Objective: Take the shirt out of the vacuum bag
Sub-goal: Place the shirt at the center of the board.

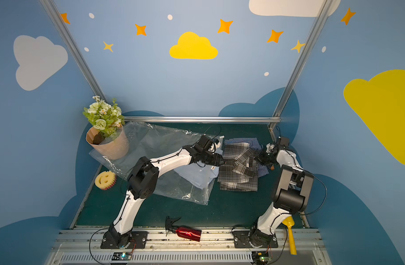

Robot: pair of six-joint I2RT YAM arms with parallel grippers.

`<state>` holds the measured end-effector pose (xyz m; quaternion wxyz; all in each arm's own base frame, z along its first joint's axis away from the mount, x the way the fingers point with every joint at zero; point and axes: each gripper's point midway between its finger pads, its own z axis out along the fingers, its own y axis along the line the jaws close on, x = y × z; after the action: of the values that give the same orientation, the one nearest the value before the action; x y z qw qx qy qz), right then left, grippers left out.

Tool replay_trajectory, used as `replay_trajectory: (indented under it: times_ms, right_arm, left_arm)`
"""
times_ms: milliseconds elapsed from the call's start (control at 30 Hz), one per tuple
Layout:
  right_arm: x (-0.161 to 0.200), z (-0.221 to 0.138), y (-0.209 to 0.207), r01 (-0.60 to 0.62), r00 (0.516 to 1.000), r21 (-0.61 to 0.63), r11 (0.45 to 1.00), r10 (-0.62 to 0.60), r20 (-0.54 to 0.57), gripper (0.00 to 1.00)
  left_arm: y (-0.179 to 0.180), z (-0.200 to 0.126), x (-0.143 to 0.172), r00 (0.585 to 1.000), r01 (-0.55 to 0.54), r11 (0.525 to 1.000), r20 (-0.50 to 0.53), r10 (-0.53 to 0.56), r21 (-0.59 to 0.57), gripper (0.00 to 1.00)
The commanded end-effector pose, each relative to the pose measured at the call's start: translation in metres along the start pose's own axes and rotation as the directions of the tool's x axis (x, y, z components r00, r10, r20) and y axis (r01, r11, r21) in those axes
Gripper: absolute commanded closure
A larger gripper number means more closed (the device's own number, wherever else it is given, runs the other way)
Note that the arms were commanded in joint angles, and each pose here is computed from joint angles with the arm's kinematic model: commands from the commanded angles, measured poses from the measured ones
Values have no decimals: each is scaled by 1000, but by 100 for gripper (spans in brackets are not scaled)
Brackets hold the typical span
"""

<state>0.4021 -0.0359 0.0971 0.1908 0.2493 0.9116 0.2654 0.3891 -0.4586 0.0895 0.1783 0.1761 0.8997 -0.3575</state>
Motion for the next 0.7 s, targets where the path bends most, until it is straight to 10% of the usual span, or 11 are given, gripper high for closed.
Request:
replay_trajectory:
  times_ms: [0,667]
  right_arm:
    - [-4,4,4,-8,1000,-52,999,8,8,100]
    - [-3,11,7,-30,1000,-93,995,30,-3,100]
  left_arm:
    - [-3,4,-13,999,30,999,13,-31,41,39]
    - [20,40,-14,996,79,997,-41,-79,-4,42]
